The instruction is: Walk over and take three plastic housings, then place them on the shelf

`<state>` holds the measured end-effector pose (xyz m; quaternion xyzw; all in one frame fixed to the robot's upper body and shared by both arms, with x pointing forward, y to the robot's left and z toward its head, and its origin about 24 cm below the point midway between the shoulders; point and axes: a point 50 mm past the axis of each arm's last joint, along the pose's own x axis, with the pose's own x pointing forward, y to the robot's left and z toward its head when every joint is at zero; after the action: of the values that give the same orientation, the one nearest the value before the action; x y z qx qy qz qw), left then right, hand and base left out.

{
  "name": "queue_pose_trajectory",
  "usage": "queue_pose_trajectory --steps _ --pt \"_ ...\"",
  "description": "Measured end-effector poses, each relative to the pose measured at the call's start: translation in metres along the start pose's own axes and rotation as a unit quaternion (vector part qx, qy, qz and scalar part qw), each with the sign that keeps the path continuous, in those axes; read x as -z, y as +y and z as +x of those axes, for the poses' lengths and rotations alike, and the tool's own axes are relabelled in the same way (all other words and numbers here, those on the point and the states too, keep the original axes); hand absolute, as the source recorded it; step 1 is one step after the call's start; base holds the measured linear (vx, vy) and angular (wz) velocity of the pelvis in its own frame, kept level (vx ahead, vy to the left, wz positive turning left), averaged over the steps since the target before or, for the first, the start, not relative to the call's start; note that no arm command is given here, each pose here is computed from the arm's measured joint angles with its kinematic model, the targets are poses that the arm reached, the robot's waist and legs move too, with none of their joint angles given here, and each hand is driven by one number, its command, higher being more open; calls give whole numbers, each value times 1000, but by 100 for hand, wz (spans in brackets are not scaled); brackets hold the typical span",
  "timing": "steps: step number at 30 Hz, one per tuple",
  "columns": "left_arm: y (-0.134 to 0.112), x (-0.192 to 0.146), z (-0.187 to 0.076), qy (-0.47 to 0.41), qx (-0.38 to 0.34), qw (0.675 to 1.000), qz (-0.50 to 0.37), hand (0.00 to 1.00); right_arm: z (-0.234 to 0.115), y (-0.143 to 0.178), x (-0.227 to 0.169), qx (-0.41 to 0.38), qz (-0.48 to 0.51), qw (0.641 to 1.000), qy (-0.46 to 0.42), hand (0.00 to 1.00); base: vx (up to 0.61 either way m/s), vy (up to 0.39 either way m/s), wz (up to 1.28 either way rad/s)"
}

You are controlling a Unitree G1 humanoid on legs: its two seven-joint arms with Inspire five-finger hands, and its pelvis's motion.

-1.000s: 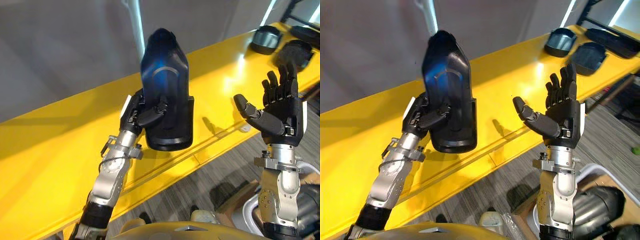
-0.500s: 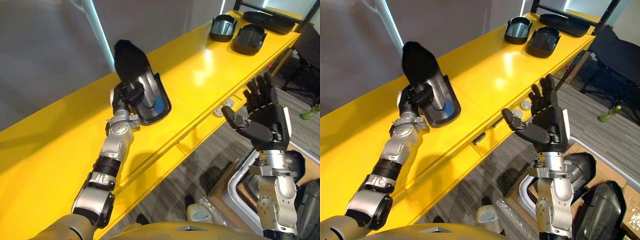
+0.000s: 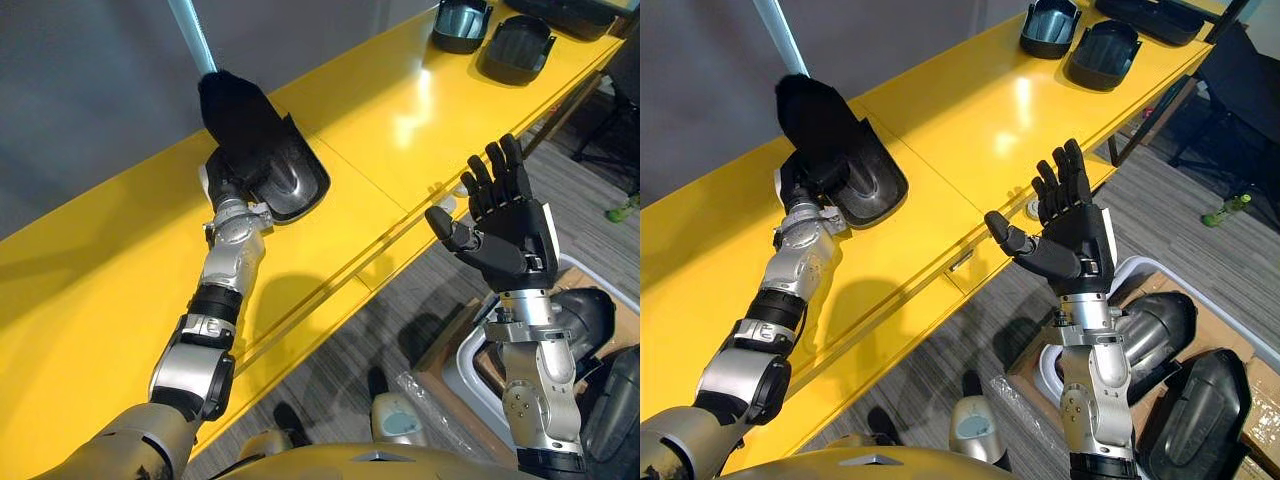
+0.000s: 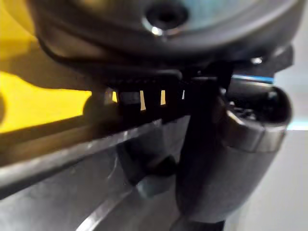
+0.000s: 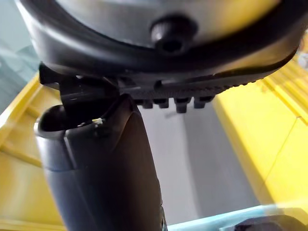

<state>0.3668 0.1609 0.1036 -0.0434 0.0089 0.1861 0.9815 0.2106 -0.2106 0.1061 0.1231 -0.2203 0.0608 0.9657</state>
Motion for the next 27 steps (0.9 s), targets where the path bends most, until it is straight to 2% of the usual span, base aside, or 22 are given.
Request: queue_pose_trajectory --steps 11,27 --pt "-6 11 -11 -3 34 999 32 100 0 8 5 -6 23 1000 3 100 -2 1 4" --pt "-12 26 -43 -7 -14 998 -66 100 1 22 7 25 34 999 -31 100 -8 0 5"
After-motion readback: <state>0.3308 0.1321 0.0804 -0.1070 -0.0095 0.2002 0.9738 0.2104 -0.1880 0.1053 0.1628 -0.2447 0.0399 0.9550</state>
